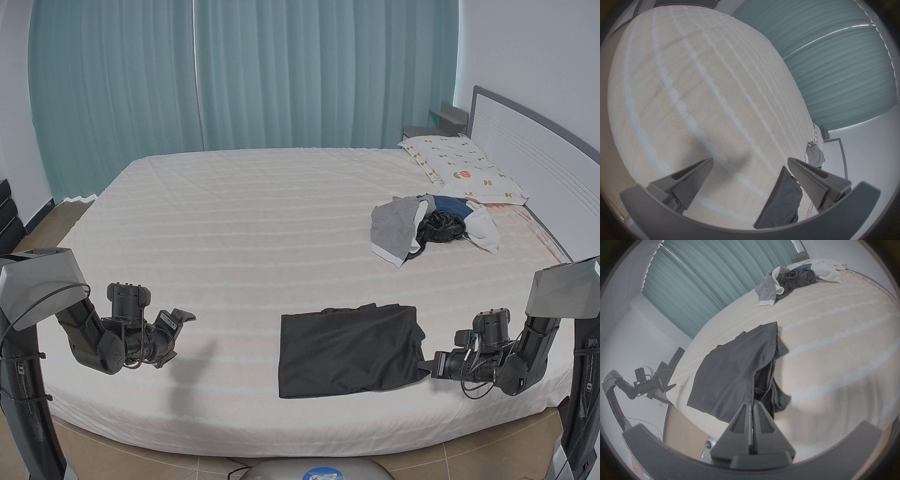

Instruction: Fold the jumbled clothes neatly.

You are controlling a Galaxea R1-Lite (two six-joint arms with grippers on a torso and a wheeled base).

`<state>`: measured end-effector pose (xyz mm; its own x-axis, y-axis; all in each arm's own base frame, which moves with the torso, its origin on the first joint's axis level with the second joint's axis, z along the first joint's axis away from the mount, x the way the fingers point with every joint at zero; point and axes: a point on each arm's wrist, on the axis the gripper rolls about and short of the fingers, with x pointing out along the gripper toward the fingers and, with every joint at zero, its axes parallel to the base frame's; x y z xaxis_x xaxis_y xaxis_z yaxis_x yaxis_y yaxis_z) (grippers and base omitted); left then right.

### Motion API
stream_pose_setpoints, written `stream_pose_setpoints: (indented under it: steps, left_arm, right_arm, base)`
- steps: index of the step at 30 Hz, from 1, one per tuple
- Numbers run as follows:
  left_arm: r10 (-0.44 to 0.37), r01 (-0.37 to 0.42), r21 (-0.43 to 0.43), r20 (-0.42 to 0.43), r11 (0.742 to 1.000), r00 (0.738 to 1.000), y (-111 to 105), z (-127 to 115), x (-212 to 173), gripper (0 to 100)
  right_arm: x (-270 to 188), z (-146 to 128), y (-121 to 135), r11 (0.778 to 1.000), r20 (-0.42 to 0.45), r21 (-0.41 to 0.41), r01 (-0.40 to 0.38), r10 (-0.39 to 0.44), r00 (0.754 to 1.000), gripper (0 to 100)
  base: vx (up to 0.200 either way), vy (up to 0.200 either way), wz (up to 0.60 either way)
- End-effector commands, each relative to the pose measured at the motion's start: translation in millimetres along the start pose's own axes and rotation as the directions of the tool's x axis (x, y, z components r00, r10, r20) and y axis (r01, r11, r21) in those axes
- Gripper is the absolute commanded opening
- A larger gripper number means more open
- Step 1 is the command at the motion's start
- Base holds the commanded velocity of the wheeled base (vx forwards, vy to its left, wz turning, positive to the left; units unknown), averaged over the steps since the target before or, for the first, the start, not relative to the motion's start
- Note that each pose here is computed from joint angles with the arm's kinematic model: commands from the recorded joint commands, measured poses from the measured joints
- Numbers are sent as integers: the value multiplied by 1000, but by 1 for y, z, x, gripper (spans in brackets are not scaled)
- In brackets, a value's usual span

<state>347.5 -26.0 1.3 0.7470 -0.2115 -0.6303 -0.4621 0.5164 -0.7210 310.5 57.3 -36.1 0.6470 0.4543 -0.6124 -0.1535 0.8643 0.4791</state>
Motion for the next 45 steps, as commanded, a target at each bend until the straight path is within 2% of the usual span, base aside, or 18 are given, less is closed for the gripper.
stream_pose_setpoints:
  steps: [1, 8, 22, 23, 26, 30, 32, 34, 37, 43, 45]
  left_arm:
    - [1, -1, 1, -1, 1000, 1000, 1, 0, 0, 100]
    - [-1, 1, -2, 0, 1000, 1000, 0, 0, 0, 100]
    - [-2, 2, -3, 2, 1000, 1000, -1, 0, 1, 100]
    - [-2, 2, -3, 2, 1000, 1000, -1, 0, 1, 100]
    - [0, 0, -4, 2, 1000, 1000, 0, 0, 1, 100]
    - [-1, 1, -3, 3, 1000, 1000, 0, 1, 0, 100]
    - [-4, 4, -5, 5, 1000, 1000, -1, 1, 1, 100]
    - [-3, 3, -3, 3, 1000, 1000, -1, 1, 1, 100]
    - [1, -1, -2, 1, 1000, 1000, 0, 0, 0, 100]
    - [1, -1, 3, -2, 1000, 1000, 0, -1, 1, 100]
    - [1, -1, 3, -2, 1000, 1000, 0, -1, 1, 100]
  right_arm:
    - [-7, -1, -2, 1000, -2, 6, 12, -12, 1000, 0]
    - [-14, -2, -14, 999, -5, -23, 46, -47, 999, 0]
    - [-13, -9, -19, 996, -41, -59, 60, -63, 997, 0]
    - [-13, -11, -20, 996, -51, -60, 64, -67, 996, 100]
    - [-13, -9, -21, 996, -49, -68, 65, -68, 996, 100]
    - [-22, 13, -14, 996, 39, -75, 39, -36, 999, 100]
    - [-21, 21, -10, 999, 67, -49, 23, -20, 998, 100]
    - [-11, 33, -6, 999, 109, 52, -2, -4, 994, 100]
    - [12, 45, -10, 991, 142, 132, -15, -4, 990, 100]
    - [52, 62, -24, 979, 217, 201, 16, -61, 974, 100]
    - [61, 60, -24, 978, 212, 210, 13, -58, 976, 100]
  base:
    - [0, 0, 0]
    - [0, 0, 0]
    - [0, 0, 0]
    - [0, 0, 0]
    - [0, 0, 0]
    - [0, 0, 0]
    - [0, 0, 0]
    - [100, 0, 0]
    - [200, 0, 0]
    - [33, 0, 0]
    - [0, 0, 0]
